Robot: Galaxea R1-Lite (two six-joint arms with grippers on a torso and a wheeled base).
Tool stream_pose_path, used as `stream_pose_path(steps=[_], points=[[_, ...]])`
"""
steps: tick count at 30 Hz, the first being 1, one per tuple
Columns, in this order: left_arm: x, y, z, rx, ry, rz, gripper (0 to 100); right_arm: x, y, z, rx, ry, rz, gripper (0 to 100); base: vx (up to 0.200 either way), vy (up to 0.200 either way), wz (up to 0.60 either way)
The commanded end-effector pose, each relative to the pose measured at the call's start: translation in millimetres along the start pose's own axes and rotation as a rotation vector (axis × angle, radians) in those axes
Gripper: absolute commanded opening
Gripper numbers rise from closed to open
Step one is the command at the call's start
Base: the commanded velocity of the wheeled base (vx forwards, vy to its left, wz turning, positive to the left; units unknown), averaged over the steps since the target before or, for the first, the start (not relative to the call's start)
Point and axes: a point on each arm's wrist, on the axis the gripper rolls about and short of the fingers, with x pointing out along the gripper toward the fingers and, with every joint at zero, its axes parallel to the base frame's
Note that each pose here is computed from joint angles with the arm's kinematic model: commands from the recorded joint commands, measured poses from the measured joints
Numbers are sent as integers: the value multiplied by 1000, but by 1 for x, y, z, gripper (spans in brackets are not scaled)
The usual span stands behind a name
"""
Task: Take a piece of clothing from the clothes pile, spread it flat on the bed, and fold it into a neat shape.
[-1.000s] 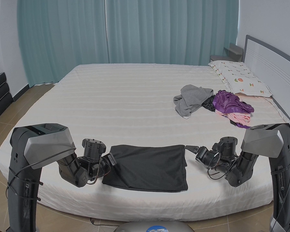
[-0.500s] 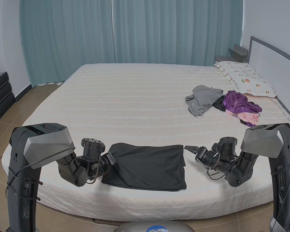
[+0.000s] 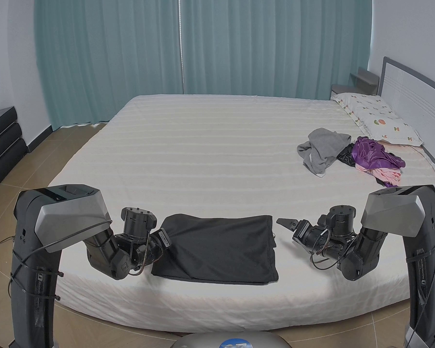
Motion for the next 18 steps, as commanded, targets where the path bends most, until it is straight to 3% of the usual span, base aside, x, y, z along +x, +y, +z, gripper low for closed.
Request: stream_pose_path(steps=[1, 18], points=[[0, 0, -1, 2, -6, 10, 0, 0, 0, 0, 0, 1, 0, 100, 0, 200, 0], [0, -1, -1, -12, -3, 63, 0, 0, 0, -1, 0, 0, 1, 100, 0, 200, 0]])
